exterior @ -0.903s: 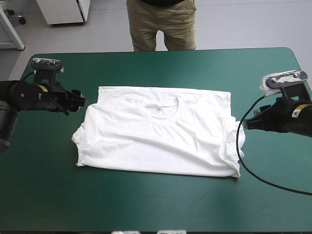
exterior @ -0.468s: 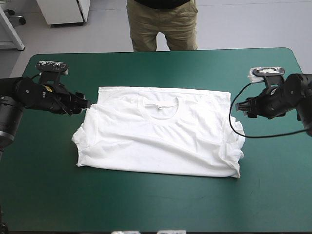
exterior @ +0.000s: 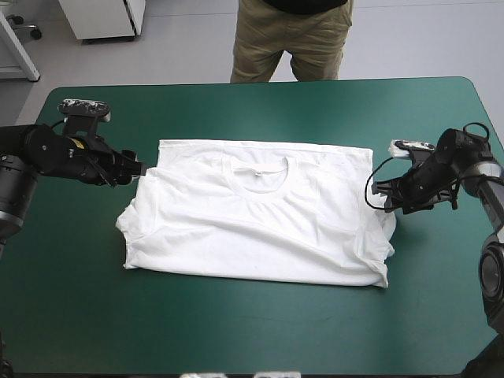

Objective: Fold the cloth

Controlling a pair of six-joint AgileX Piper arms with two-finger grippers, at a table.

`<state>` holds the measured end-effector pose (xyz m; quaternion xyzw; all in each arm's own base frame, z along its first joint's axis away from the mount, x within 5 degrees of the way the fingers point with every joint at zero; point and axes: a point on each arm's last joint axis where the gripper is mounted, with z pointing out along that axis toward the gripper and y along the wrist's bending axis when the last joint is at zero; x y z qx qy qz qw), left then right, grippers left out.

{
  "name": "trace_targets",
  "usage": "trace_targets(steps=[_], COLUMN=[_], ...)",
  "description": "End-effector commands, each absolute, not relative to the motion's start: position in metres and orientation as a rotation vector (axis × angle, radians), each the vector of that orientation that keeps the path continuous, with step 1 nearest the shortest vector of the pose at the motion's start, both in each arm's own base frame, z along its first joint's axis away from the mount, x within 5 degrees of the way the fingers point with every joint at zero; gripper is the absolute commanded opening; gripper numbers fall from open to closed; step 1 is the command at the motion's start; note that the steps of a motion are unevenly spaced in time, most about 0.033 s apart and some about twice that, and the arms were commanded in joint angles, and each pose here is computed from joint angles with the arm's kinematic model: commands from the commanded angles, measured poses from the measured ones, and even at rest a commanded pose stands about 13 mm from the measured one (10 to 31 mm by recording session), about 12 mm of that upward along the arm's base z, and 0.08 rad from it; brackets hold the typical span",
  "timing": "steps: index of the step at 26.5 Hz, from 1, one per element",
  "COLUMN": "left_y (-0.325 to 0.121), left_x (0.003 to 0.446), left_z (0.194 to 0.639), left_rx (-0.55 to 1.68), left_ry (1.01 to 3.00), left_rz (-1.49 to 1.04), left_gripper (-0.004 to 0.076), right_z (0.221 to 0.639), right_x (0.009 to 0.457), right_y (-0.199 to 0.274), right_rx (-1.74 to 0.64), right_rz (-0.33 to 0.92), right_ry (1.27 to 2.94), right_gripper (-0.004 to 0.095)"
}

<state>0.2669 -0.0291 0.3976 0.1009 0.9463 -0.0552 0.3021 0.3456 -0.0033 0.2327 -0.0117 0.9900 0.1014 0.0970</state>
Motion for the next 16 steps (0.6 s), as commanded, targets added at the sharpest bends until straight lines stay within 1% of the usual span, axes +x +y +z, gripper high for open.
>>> trace_targets(steps=[1,5,8,12,13,14,15,16], left_y=[-0.03,-0.03,-0.03,-0.029,-0.029,-0.029,-0.029,-0.029], left_x=[0.261,0.261,0.261,0.261,0.261,0.261,0.261,0.261], left_z=[0.417,0.417,0.417,0.417,0.417,0.417,0.417,0.417], left_rx=[0.262,0.264,0.265,0.266,0.266,0.266,0.265,0.265], left_ry=[2.412,2.412,2.41,2.41,2.409,2.409,2.407,2.407], left_rz=[-0.153,-0.152,-0.152,-0.141,-0.141,-0.141,-0.141,-0.141], left_gripper=[0.0509,0.0508,0.0508,0.0507,0.0507,0.0507,0.0507,0.0507], right_z=[0.239,0.223,0.213,0.205,0.204,0.202,0.202,0.199], right_x=[0.346,0.348,0.349,0.349,0.349,0.348,0.348,0.348], right_y=[-0.006,-0.004,0.0,0.015,0.019,0.027,0.032,0.039], right_rx=[-0.034,-0.031,-0.049,-0.121,-0.14,-0.17,-0.189,-0.223], right_rz=[0.274,0.297,0.309,0.314,0.316,0.316,0.318,0.32], right_ry=[2.853,2.9,2.935,2.961,2.962,2.96,2.962,2.966], right_gripper=[0.0369,0.0366,0.0346,0.0333,0.0304,0.0217,0.0159,0.0036])
